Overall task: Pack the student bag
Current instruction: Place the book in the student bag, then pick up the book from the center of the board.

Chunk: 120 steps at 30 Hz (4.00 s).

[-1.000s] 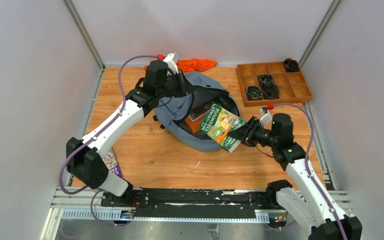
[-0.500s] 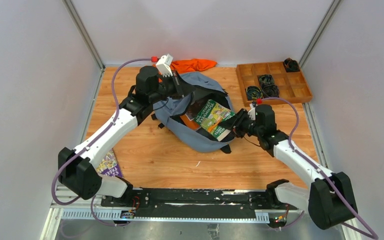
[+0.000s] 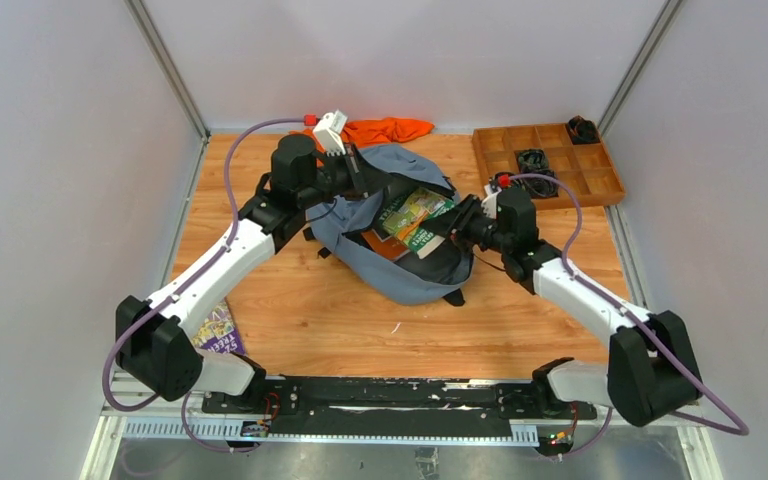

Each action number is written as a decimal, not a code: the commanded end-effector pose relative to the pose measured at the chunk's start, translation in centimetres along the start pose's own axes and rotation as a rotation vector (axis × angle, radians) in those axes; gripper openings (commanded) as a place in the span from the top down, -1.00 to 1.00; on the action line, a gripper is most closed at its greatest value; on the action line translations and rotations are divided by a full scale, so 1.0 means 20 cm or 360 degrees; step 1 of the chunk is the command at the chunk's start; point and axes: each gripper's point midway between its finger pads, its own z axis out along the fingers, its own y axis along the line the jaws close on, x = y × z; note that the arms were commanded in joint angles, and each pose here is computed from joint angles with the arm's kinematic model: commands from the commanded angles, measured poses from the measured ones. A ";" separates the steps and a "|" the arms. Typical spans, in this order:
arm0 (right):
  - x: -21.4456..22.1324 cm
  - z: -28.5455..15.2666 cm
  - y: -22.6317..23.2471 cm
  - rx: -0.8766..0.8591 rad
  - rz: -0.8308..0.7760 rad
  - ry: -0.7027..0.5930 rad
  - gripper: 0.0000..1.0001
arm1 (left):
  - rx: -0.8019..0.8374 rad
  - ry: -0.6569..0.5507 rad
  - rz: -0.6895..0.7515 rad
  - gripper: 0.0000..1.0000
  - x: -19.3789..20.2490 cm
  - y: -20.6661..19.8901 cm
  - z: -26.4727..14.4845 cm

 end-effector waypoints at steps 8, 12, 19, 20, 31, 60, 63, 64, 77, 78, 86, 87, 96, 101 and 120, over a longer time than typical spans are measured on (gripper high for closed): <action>0.08 0.25 -0.19 0.0076 0.0082 0.0067 1.00 | 0.0175 -0.0130 0.0101 1.00 -0.12 -0.16 -0.09; 0.04 0.37 -0.19 0.0090 0.0064 0.0067 1.00 | 0.0184 -0.0129 0.0109 1.00 -0.12 -0.17 -0.12; -0.08 0.60 -0.23 0.0140 0.0147 -0.0112 1.00 | 0.0186 -0.0140 0.0093 1.00 -0.10 -0.18 -0.15; -0.10 0.63 -0.24 0.0138 0.0162 -0.0147 1.00 | 0.0183 -0.0140 0.0090 1.00 -0.09 -0.17 -0.15; -0.04 0.65 -0.37 0.0352 0.0084 -0.0090 -0.72 | 0.0120 -0.0101 0.0052 1.00 -0.04 -0.11 -0.14; 0.07 -0.66 -0.64 0.1154 -0.0680 -0.0290 -1.00 | -0.1380 0.0253 0.0297 -1.00 0.11 0.65 -0.57; 0.01 -0.74 -0.58 0.1135 -0.0762 -0.0413 -1.00 | -0.1821 0.0269 0.0367 -1.00 0.14 0.84 -0.82; -0.01 -0.75 -0.56 0.1130 -0.0787 -0.0440 -1.00 | -0.1945 0.0291 0.0358 -1.00 0.16 0.90 -0.89; -0.07 -0.58 -0.40 0.1041 -0.0880 -0.0334 -1.00 | -0.2969 0.0129 -0.0452 -0.99 0.56 1.48 -1.59; -0.07 -0.58 -0.39 0.1031 -0.0880 -0.0327 -1.00 | -0.3012 0.0147 -0.0467 -0.99 0.56 1.50 -1.61; -0.05 -0.55 -0.39 0.1017 -0.0869 -0.0272 -0.98 | -0.2720 0.0248 -0.0991 -1.00 0.67 1.69 -1.64; -0.05 -0.53 -0.40 0.1013 -0.0864 -0.0266 -0.98 | -0.2741 0.0240 -0.1032 -1.00 0.69 1.69 -1.66; -0.04 -0.46 -0.36 0.0976 -0.0844 -0.0197 -0.96 | -0.2660 0.0060 -0.1474 -1.00 0.80 1.76 -1.76; -0.04 -0.43 -0.35 0.0940 -0.0854 -0.0199 -0.95 | -0.2660 0.0006 -0.1536 -1.00 0.81 1.79 -1.75; -0.02 -0.40 -0.37 0.0946 -0.0789 -0.0172 -0.91 | -0.1768 0.0544 -0.1322 -0.90 1.04 1.62 -0.76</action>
